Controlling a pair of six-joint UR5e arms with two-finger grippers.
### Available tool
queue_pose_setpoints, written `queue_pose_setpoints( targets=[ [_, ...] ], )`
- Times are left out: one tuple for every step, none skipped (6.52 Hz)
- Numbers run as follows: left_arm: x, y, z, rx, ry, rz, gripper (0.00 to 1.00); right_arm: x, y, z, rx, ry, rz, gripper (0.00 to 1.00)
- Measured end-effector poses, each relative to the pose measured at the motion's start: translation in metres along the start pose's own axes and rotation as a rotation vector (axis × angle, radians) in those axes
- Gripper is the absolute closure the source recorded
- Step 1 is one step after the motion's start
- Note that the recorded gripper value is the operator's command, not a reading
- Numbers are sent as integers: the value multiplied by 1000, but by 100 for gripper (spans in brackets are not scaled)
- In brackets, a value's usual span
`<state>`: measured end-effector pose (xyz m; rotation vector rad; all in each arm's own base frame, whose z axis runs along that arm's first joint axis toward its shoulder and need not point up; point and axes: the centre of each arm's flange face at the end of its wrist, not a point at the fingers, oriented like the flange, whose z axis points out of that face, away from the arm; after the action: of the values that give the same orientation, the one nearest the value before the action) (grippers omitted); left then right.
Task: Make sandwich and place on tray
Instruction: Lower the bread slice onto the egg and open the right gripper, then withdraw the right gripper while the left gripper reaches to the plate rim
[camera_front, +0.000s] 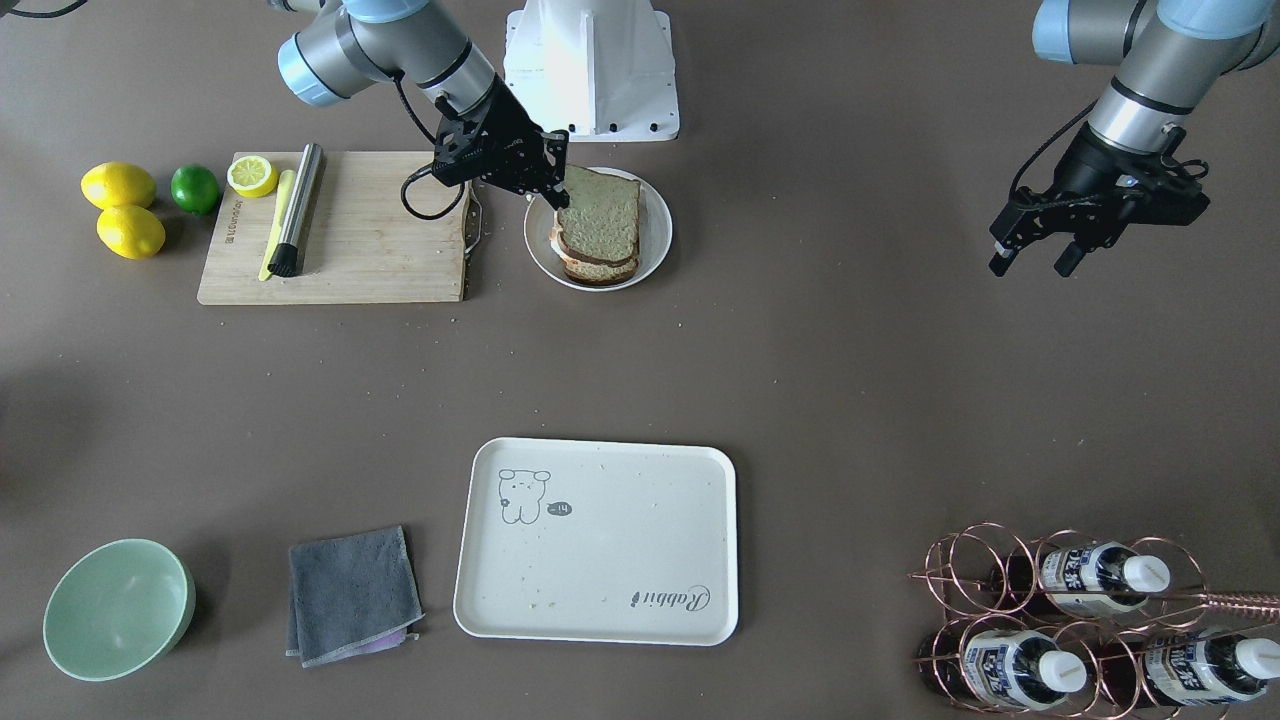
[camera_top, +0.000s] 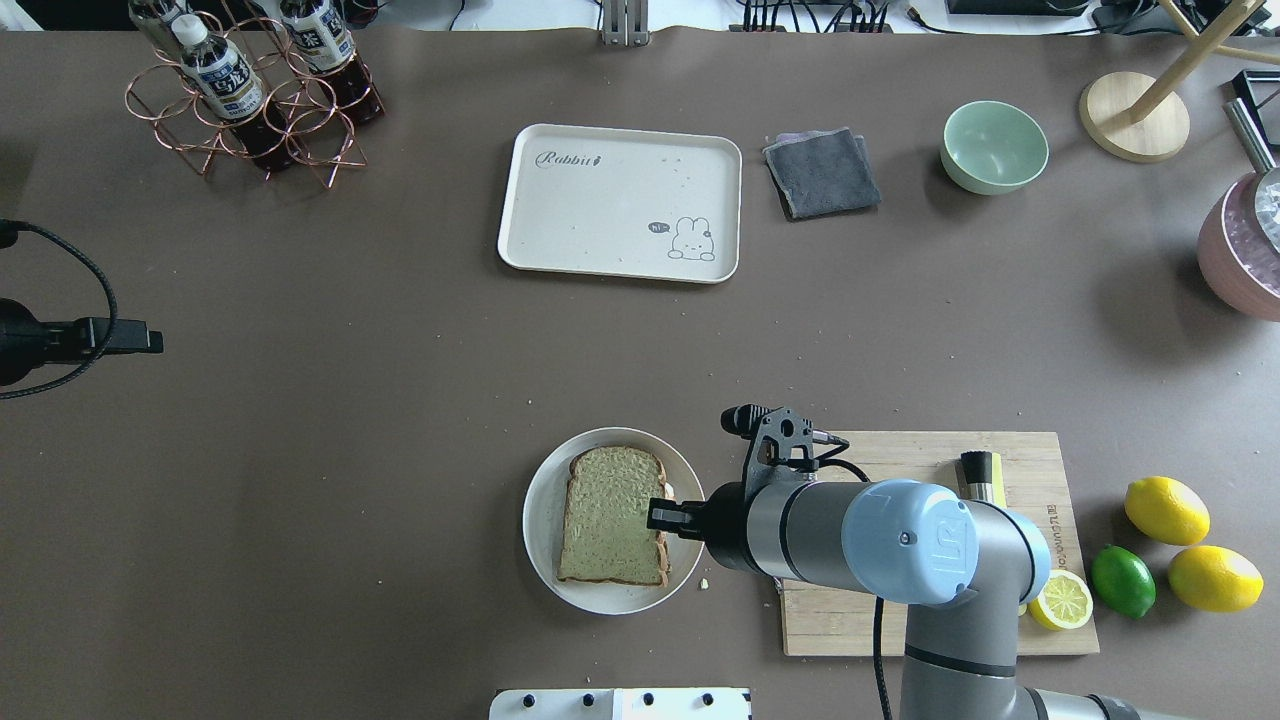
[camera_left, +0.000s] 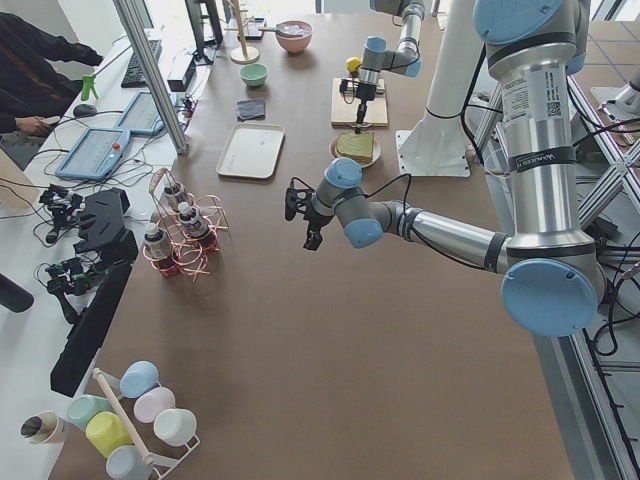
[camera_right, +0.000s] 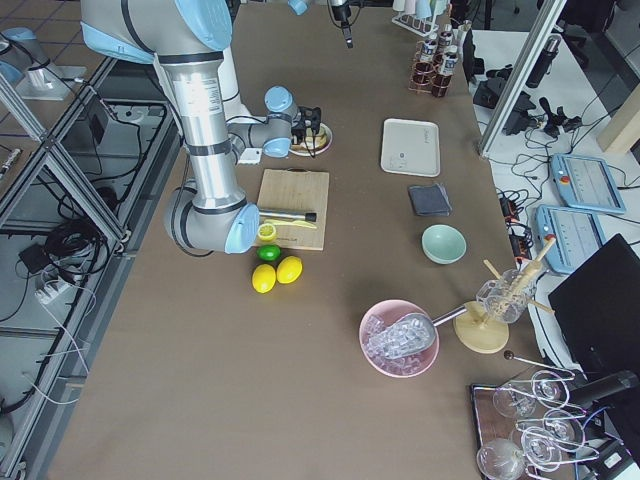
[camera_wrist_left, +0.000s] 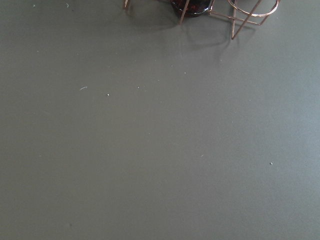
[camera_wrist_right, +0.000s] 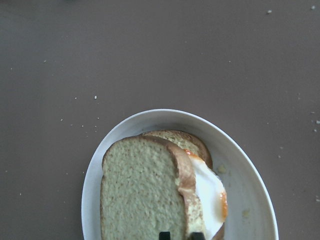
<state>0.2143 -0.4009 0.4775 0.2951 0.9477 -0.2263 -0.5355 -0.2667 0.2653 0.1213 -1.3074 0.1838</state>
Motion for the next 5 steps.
queue_pose_setpoints(
  targets=[
    [2, -1, -1, 2, 5, 2, 3, -1, -7, -5, 14, -7, 2, 1],
    [5, -2, -1, 4, 10, -1, 3, -5, -20, -16, 18, -19, 7, 1],
    [12, -3, -1, 4, 21, -12, 3, -5, -40, -33, 8, -31, 16, 1],
    [30, -1, 4, -4, 47, -32, 3, 1, -62, -52, -5, -34, 29, 1],
    [60, 8, 14, -16, 81, -51, 3, 15, -84, -70, -14, -24, 45, 1]
  ],
)
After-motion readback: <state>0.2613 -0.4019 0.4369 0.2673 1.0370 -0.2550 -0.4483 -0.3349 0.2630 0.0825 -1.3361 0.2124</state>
